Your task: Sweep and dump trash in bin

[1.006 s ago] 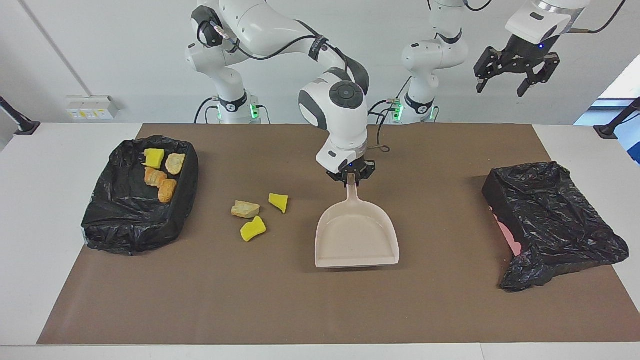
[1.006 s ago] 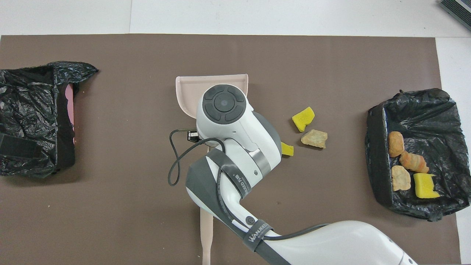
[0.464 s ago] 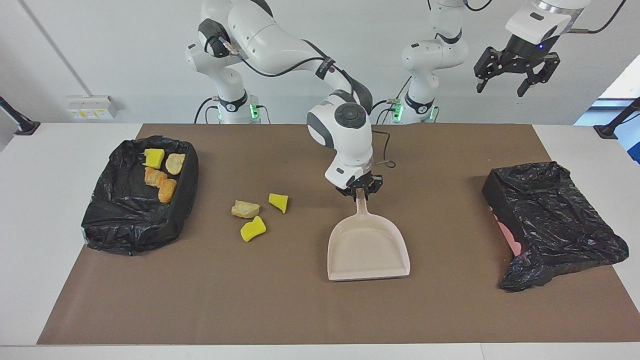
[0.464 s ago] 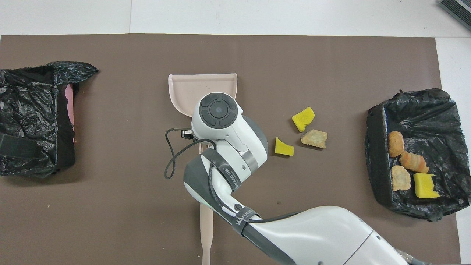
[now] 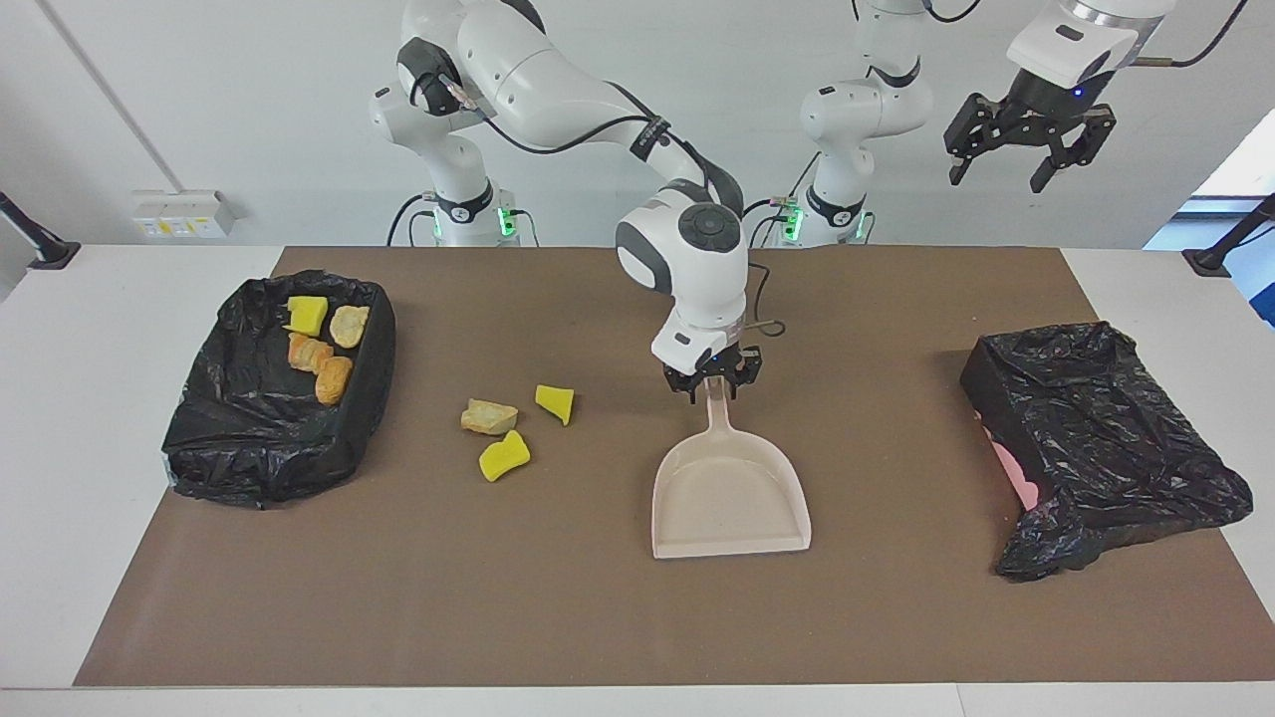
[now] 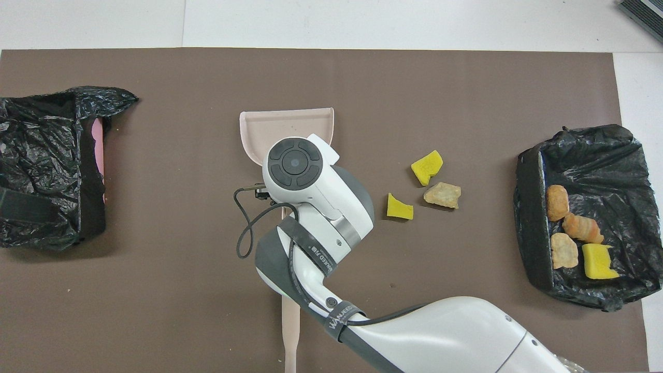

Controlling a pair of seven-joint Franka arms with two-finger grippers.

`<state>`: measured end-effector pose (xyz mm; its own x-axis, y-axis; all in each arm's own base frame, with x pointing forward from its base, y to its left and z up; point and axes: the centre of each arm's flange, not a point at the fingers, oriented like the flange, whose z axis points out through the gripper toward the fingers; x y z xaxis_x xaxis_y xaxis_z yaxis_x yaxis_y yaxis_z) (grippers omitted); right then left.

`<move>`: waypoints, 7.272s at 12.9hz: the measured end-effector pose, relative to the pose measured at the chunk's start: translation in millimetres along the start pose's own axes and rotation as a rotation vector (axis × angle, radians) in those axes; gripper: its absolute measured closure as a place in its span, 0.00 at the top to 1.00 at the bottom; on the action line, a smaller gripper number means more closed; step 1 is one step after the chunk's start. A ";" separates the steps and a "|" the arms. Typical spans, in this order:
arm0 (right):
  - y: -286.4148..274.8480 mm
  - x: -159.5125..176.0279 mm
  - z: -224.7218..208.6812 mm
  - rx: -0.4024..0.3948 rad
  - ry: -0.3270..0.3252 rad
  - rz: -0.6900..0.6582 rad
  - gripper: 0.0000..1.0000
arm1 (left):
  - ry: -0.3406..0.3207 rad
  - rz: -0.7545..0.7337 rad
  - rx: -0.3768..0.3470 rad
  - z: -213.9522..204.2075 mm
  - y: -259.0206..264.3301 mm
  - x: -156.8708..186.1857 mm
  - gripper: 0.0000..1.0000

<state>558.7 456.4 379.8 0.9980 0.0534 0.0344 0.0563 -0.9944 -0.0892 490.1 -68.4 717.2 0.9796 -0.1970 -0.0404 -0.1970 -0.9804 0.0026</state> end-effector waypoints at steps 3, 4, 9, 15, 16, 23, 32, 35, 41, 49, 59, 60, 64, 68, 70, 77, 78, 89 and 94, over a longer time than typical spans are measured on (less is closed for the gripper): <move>-3.1 -28.2 -46.0 -0.014 -0.005 -0.024 1.00 | 0.000 0.000 0.000 0.0 0.0 0.0 1.00; -4.1 -46.0 -63.7 -0.005 -0.008 -0.030 1.00 | 0.000 0.000 0.000 0.0 0.0 0.0 1.00; -10.0 -170.0 -98.7 -0.005 -0.109 -0.074 1.00 | -0.004 0.000 0.000 0.3 0.1 -0.4 1.00; -18.8 -287.4 -38.3 0.040 -0.177 -0.058 1.00 | 0.003 -0.006 -0.002 0.4 -4.5 -4.9 1.00; -24.0 -305.3 -25.8 0.036 -0.175 -0.055 1.00 | 0.011 0.003 -0.002 3.6 -0.4 -3.6 1.00; -18.8 -341.0 16.6 0.022 -0.168 -0.068 1.00 | 0.074 0.085 -0.008 101.0 48.9 48.1 1.00; -28.6 -354.7 34.5 0.035 -0.162 -0.073 0.77 | 0.084 -0.011 -0.064 253.3 208.2 92.5 1.00; -28.5 -354.5 34.6 0.035 -0.162 -0.072 0.41 | 0.085 -0.028 -0.081 301.5 239.2 105.5 1.00; -27.0 -351.9 34.9 0.034 -0.162 -0.067 0.30 | 0.080 -0.086 -0.089 349.4 251.2 118.1 1.00; -4.9 -322.7 26.2 -0.130 -0.124 -0.107 0.27 | 0.069 -0.089 -0.096 354.4 263.8 113.3 0.88; 212.5 -181.9 -77.7 -0.407 -0.110 0.021 0.27 | 0.084 -0.074 -0.064 346.5 255.1 117.8 0.33; 239.1 -166.0 -73.8 -0.414 -0.117 0.018 0.27 | 0.072 -0.037 -0.044 338.7 247.8 116.6 0.33; 348.2 -110.9 -48.8 -0.383 -0.131 -0.011 0.27 | -0.054 0.324 0.034 300.8 226.6 90.2 0.33; 367.5 -98.3 -13.6 -0.375 -0.195 -0.098 0.27 | -0.164 0.698 0.029 305.7 212.9 78.8 0.33; 349.5 -95.5 5.9 -0.350 -0.220 -0.130 0.27 | -0.177 0.831 0.016 306.4 206.3 79.6 0.33; 240.4 -92.8 24.9 -0.125 -0.255 -0.111 0.27 | -0.167 1.057 0.128 333.4 242.1 28.8 0.33; 233.8 -90.9 22.9 -0.103 -0.254 -0.105 0.27 | -0.166 1.065 0.136 337.0 242.6 20.5 0.33; 138.9 -111.2 10.6 0.247 -0.338 -0.086 0.27 | -0.125 1.096 0.139 361.8 231.5 12.0 0.33; 187.0 -103.9 -79.5 0.250 -0.335 -0.021 0.27 | -0.117 1.164 0.153 358.5 222.2 18.6 0.33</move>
<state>463.2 257.6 438.7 0.9487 0.1406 -0.2832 0.0406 -0.9425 -0.3318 450.2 -288.0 358.8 0.1983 -0.9627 -0.1840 -0.9800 -0.1979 -0.0208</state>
